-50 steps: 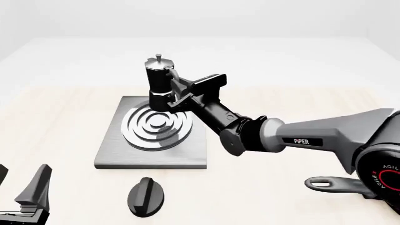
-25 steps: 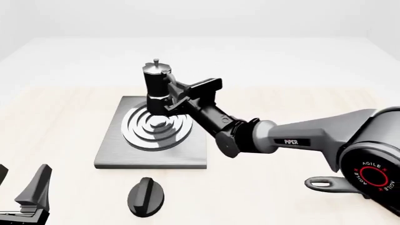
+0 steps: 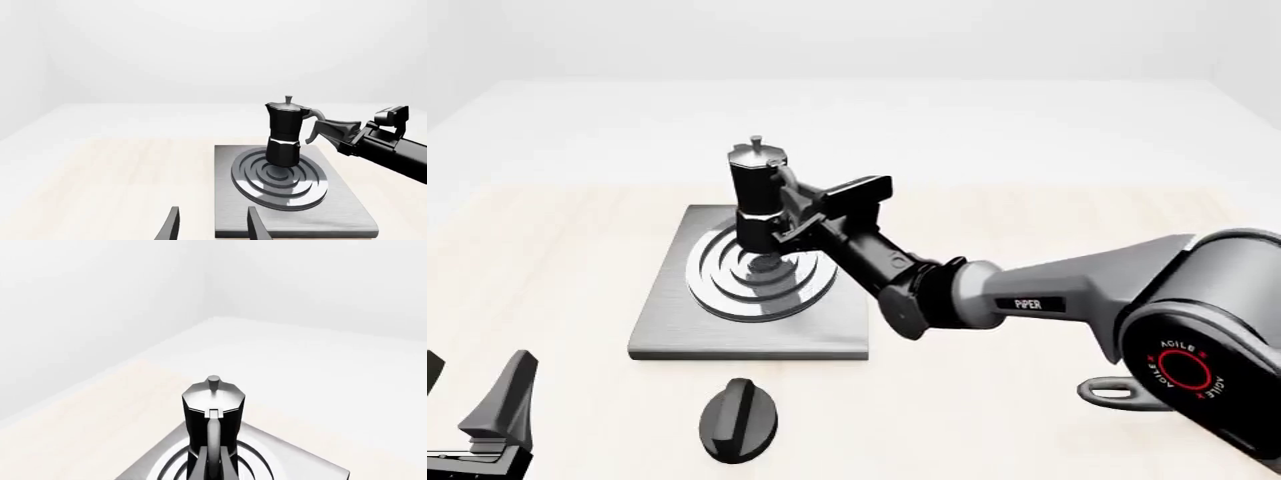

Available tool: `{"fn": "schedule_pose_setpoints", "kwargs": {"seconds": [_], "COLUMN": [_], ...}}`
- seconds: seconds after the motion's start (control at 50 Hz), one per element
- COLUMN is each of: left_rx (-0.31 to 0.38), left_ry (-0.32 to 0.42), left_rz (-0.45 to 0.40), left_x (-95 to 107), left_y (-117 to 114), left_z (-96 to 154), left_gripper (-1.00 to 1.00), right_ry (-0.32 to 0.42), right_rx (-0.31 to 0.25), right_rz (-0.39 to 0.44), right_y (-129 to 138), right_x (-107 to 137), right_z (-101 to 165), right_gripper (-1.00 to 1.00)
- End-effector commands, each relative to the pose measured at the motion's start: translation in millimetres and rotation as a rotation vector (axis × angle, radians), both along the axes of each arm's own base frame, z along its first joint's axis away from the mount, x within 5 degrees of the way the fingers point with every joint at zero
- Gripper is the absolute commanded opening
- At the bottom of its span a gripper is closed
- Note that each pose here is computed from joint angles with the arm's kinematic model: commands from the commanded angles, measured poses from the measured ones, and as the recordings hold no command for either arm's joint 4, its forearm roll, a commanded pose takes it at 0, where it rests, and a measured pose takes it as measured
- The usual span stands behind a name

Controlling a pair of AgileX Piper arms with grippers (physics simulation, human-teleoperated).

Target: Put the moka pot on the stove.

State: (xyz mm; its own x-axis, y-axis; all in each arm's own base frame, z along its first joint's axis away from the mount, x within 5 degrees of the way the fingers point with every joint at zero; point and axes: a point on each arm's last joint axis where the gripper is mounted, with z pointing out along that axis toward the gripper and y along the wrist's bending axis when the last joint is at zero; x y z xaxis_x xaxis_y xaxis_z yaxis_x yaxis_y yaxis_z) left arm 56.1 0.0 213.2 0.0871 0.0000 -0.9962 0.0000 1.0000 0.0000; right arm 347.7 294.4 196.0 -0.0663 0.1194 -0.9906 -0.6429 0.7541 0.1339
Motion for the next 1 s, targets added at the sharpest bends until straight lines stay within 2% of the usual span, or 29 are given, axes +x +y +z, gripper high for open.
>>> {"fn": "schedule_pose_setpoints", "kwargs": {"seconds": [0.02, 1.0], "left_rx": [0.000, 0.000], "left_ry": [0.000, 0.000], "left_rz": [0.000, 0.000], "left_x": [0, 0], "left_y": [0, 0], "left_z": [0, 0], "left_gripper": [1.00, 1.00], "right_ry": [-0.004, 0.022], "right_rx": [0.020, 0.020], "right_rz": [-0.002, -0.005], "right_y": [2, 5], "right_x": [4, 10], "right_z": [1, -15], "right_gripper": [-1.00, -1.00]}}
